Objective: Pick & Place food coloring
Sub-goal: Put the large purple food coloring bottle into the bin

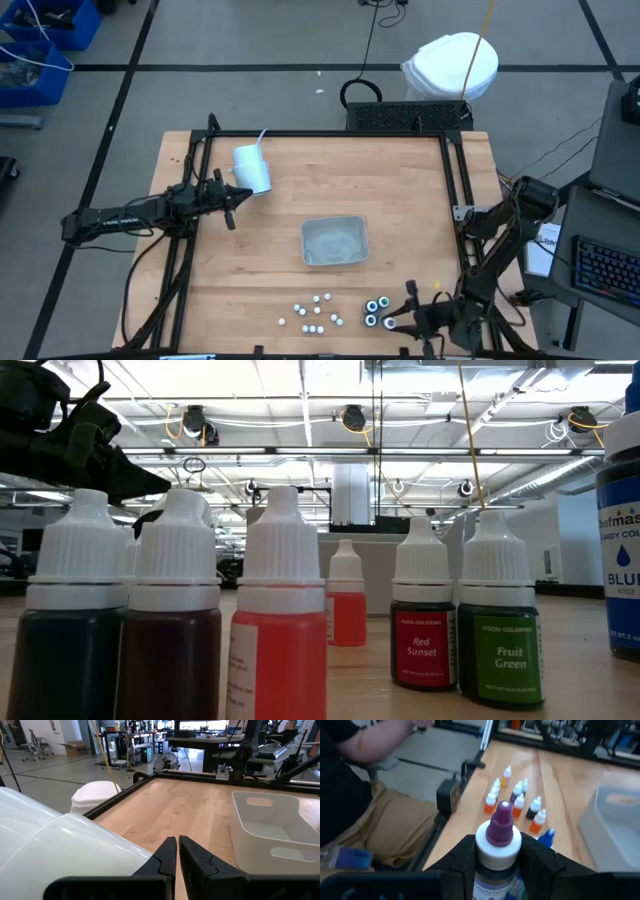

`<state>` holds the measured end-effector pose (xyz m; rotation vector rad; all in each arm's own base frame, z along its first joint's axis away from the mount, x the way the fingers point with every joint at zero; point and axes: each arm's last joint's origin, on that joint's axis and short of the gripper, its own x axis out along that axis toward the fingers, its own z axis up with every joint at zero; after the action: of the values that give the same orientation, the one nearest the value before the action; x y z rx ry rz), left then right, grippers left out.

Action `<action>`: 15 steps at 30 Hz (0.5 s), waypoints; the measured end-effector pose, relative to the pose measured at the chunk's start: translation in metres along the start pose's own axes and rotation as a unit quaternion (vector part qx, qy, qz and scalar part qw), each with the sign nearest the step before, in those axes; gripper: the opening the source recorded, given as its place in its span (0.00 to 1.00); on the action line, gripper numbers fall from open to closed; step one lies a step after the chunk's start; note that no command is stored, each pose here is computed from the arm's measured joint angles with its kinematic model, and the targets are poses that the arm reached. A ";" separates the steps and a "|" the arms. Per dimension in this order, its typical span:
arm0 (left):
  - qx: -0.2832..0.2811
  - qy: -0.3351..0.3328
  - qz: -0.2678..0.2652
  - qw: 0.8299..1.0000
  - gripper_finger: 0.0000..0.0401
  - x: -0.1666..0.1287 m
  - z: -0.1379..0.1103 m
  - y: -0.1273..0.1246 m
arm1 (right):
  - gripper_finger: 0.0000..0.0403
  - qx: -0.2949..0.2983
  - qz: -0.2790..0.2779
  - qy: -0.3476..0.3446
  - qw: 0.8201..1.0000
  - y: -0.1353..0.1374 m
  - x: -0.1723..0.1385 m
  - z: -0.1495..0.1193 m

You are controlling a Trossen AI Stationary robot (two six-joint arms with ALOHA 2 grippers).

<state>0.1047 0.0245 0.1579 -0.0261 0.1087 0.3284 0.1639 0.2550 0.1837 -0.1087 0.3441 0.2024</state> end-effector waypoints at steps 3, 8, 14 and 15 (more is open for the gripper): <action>0.000 0.000 0.000 1.000 0.06 0.000 0.000 0.000 | 0.27 0.005 0.004 -0.015 1.000 -0.005 -0.009 0.013; 0.000 0.000 0.000 1.000 0.06 0.000 0.000 0.000 | 0.28 -0.018 -0.007 -0.065 0.998 -0.019 -0.028 0.041; 0.000 0.000 0.000 1.000 0.06 0.000 0.000 0.000 | 0.27 -0.039 -0.072 -0.124 0.989 -0.050 -0.053 0.077; 0.000 -0.001 0.000 1.000 0.06 0.000 0.000 0.000 | 0.27 -0.038 -0.090 -0.131 0.987 -0.057 -0.056 0.082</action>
<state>0.1047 0.0245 0.1580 -0.0266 0.1075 0.3290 0.1513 0.2013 0.2839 -0.1851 0.0628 0.0494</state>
